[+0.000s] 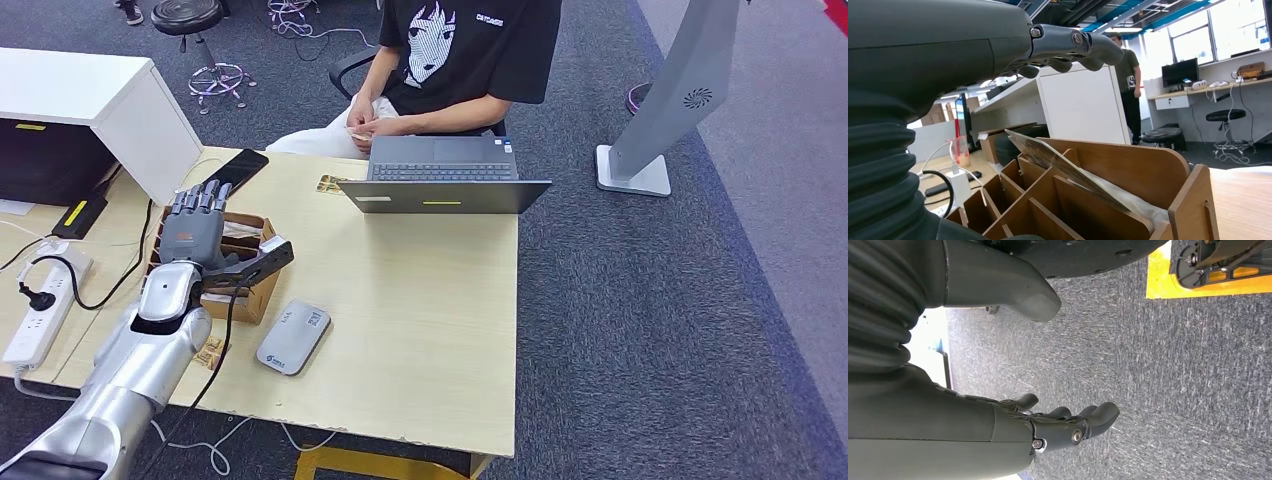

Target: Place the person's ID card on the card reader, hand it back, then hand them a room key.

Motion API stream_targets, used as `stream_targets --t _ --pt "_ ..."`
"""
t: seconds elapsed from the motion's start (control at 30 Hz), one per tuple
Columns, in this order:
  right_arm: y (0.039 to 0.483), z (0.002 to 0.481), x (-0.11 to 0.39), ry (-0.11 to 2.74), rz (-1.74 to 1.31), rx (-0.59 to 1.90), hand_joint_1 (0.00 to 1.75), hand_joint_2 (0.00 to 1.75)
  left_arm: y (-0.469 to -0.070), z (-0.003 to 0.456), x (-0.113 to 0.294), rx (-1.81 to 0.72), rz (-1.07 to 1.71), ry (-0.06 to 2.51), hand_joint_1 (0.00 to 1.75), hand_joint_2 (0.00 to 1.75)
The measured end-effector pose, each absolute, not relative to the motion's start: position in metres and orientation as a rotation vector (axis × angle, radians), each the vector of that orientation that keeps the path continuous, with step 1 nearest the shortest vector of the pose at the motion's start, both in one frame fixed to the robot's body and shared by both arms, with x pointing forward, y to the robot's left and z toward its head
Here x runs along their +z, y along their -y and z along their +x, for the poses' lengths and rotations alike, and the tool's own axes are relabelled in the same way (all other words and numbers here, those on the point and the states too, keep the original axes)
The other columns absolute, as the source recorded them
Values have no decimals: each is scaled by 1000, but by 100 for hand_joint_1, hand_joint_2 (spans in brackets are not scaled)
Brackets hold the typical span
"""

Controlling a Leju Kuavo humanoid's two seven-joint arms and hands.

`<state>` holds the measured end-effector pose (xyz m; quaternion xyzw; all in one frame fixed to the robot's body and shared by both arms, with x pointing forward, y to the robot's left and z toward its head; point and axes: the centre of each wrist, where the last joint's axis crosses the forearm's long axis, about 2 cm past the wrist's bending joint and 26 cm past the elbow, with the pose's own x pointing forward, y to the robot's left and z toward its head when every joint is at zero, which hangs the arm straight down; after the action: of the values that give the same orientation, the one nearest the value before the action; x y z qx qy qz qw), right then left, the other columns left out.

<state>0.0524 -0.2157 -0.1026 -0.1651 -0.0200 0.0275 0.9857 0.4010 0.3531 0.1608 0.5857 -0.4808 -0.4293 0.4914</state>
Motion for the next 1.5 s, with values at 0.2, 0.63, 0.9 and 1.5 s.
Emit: stream_targets --t 0.2,0.63,0.9,1.5 --pt "216 53 -103 44 -333 57 0 175 -353 401 160 -1041 1420 1166 0 175" --pt "215 53 -102 48 -332 58 0 175 -354 399 156 -1042 1419 1182 175 175" --pt "213 53 -102 50 -329 59 0 175 -353 399 155 -1045 1426 1185 175 175" --pt "213 52 -102 52 -327 50 0 175 -354 398 154 -1049 1424 1181 175 175"
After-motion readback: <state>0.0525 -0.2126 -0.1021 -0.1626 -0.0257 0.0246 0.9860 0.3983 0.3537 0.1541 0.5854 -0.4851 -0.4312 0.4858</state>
